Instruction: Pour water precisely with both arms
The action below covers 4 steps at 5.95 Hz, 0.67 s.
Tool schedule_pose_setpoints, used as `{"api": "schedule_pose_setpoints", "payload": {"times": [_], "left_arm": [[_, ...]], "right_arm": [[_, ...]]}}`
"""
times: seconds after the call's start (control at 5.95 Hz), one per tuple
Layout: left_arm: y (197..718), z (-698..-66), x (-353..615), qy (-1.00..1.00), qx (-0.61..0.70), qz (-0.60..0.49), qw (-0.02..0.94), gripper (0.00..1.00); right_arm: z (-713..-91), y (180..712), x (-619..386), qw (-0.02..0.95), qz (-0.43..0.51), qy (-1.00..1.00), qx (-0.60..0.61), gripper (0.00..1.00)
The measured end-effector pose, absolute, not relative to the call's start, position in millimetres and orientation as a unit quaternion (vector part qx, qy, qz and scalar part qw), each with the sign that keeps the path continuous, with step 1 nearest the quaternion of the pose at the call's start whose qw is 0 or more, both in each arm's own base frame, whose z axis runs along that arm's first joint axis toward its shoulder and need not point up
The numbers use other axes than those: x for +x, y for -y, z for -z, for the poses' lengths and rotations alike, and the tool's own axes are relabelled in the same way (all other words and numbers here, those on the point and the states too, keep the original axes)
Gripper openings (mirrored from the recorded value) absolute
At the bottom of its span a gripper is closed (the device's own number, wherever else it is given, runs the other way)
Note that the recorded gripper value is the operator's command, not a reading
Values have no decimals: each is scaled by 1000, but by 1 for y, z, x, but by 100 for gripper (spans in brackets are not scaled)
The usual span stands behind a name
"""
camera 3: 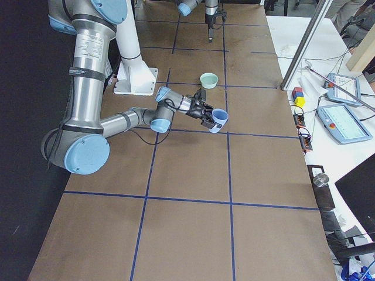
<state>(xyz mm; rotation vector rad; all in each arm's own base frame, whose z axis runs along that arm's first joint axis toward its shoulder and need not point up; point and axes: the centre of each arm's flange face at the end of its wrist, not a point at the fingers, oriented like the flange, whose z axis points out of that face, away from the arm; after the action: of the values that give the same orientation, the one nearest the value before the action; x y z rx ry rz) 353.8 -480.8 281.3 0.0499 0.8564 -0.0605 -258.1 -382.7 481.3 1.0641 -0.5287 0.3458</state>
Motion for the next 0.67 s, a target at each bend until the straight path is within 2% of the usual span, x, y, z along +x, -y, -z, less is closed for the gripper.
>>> {"api": "schedule_pose_setpoints", "payload": {"times": [0.67], "left_arm": [[481, -281, 354, -415, 24, 29, 909, 100]], "right_arm": [[-634, 380, -220, 798, -208, 226, 518, 2]]}}
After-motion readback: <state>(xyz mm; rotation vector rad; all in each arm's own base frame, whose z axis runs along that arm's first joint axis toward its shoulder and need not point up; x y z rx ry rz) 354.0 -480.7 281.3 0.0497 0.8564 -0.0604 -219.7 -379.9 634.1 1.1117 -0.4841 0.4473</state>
